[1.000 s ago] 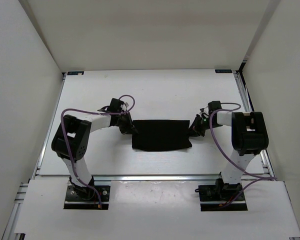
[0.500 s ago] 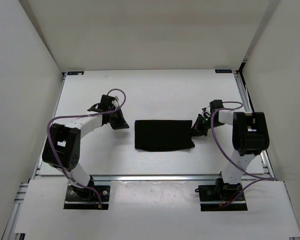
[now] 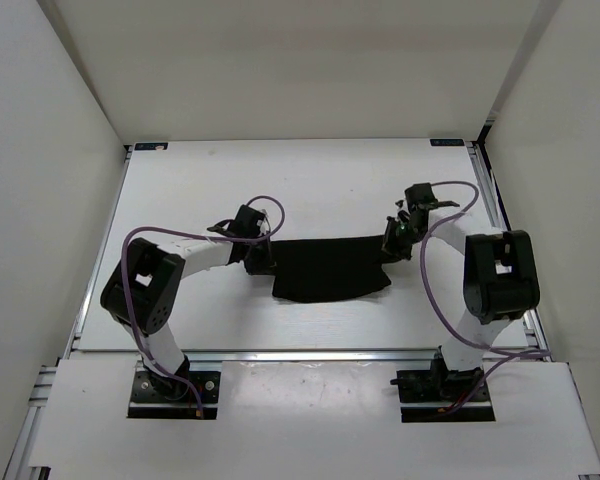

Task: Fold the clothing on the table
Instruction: Fold the skirt

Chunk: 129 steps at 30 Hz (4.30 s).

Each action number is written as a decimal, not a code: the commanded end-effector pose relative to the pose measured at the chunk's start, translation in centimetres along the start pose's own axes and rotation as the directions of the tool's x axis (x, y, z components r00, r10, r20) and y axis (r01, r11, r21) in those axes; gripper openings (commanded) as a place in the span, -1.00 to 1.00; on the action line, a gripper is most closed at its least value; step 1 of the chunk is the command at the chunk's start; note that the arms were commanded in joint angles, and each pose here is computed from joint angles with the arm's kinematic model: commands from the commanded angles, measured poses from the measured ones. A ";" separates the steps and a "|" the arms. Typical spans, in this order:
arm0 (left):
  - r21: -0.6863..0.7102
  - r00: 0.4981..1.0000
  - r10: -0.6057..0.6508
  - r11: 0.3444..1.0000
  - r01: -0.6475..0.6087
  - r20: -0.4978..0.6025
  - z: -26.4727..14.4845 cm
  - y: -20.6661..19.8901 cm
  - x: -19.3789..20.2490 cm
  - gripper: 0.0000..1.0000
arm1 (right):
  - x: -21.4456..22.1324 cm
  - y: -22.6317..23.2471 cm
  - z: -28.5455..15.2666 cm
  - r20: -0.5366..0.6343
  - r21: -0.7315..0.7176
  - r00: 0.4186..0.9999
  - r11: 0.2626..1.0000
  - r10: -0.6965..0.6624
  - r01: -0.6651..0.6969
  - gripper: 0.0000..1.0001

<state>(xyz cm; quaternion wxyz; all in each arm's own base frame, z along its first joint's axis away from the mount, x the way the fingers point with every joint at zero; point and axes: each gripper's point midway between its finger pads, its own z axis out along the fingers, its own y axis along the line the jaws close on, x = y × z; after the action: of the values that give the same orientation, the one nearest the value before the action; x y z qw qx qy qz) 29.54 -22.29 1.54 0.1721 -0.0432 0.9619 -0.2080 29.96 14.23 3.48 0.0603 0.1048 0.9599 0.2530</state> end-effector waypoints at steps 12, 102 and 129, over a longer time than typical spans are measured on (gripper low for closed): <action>0.002 1.000 -0.003 1.000 0.003 -0.008 0.5 -0.7 0.5 -1.00 | 0.6 14.1 -1.9 0.064 -0.087 0.940 0.937 -0.334 0.339 -1.00; 0.397 0.977 -0.212 0.898 0.191 0.008 -6.0 -7.1 -3.4 -1.00 | 2.7 20.8 -0.5 -0.019 -0.463 0.946 0.841 -0.324 0.279 -0.99; 0.164 0.957 -0.288 0.943 0.290 -0.039 -1.5 2.9 4.8 -1.00 | 4.7 14.1 -2.7 -0.036 -0.430 0.968 0.879 -0.247 0.208 -1.00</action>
<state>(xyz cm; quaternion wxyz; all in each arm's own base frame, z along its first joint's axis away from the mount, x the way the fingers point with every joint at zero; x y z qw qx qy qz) 25.57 -20.41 1.70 0.1416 -0.1679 0.9159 -0.3360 26.92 25.65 10.84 0.0517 -0.0066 0.8918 0.4493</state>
